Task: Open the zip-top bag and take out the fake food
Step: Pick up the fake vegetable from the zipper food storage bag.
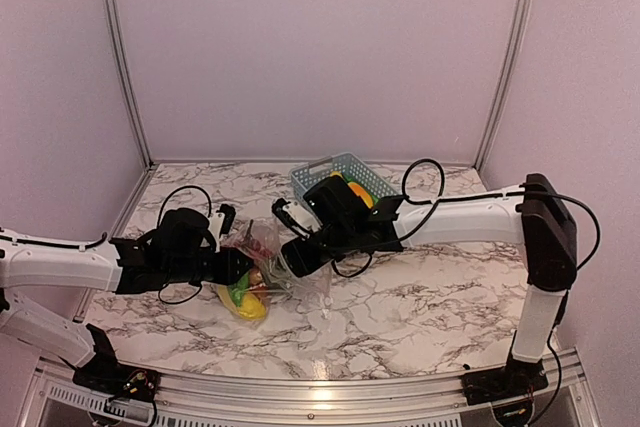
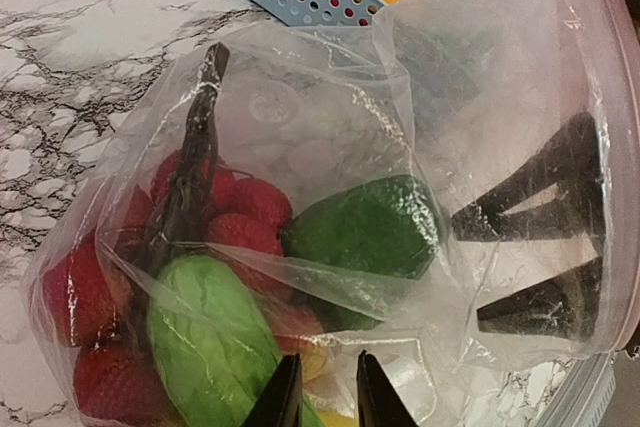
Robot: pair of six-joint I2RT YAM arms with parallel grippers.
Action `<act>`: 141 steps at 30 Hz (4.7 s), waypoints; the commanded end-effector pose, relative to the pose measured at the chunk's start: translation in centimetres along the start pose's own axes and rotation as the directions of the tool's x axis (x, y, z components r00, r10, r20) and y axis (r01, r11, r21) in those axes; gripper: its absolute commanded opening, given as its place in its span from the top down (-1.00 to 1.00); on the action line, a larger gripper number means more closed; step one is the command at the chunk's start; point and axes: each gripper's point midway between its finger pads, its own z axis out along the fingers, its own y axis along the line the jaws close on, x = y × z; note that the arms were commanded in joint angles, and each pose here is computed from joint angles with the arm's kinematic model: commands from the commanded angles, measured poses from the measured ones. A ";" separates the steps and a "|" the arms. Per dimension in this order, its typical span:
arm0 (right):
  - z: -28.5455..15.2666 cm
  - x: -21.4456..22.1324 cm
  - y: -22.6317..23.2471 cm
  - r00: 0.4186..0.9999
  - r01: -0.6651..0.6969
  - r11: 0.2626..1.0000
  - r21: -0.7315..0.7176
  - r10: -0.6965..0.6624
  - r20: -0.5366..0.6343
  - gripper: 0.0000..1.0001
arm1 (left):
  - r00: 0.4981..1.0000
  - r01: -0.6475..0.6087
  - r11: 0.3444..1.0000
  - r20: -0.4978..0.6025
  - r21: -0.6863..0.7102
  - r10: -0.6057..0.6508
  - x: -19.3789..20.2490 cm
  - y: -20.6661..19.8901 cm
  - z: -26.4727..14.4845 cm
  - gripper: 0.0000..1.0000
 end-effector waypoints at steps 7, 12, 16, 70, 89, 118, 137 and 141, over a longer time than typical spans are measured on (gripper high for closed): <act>1.0 -2.8 -2.1 0.984 0.159 0.981 0.114 -0.166 0.058 -0.17 | 0.991 0.012 0.985 -0.131 -0.175 -0.036 4.5 6.0 0.0 0.59; 1.3 -4.1 -3.1 0.983 0.156 0.974 0.167 -0.169 0.069 -0.28 | 0.991 0.012 0.984 -0.126 -0.180 -0.035 4.4 6.4 -0.2 0.59; 0.8 -5.4 -5.3 0.991 0.054 0.976 0.211 -0.079 0.110 -0.26 | 0.992 0.010 0.985 -0.123 -0.175 -0.032 4.4 6.3 -0.3 0.59; 5.9 4.5 -1.3 0.974 0.087 0.994 0.070 -0.070 -0.216 -0.17 | 0.995 0.008 0.982 -0.096 -0.187 -0.026 3.7 6.8 0.0 0.59; -1.7 -1.9 -0.6 0.999 -0.042 0.999 0.023 0.042 0.022 0.07 | 0.992 0.028 0.976 -0.117 -0.215 -0.054 4.4 7.7 0.4 0.59; 3.6 4.1 -4.4 0.990 -0.109 0.985 0.137 0.121 -0.079 -0.31 | 0.993 0.027 0.980 -0.107 -0.198 -0.049 3.8 7.2 0.4 0.59; 0.6 1.6 -5.3 0.971 -0.238 0.967 0.089 0.234 0.051 -0.55 | 0.993 0.027 0.981 -0.106 -0.193 -0.048 3.9 7.2 0.3 0.59; 0.8 1.6 -5.2 0.973 -0.231 0.970 0.074 0.228 0.043 -0.57 | 0.993 0.027 0.981 -0.106 -0.194 -0.049 3.9 7.2 0.3 0.59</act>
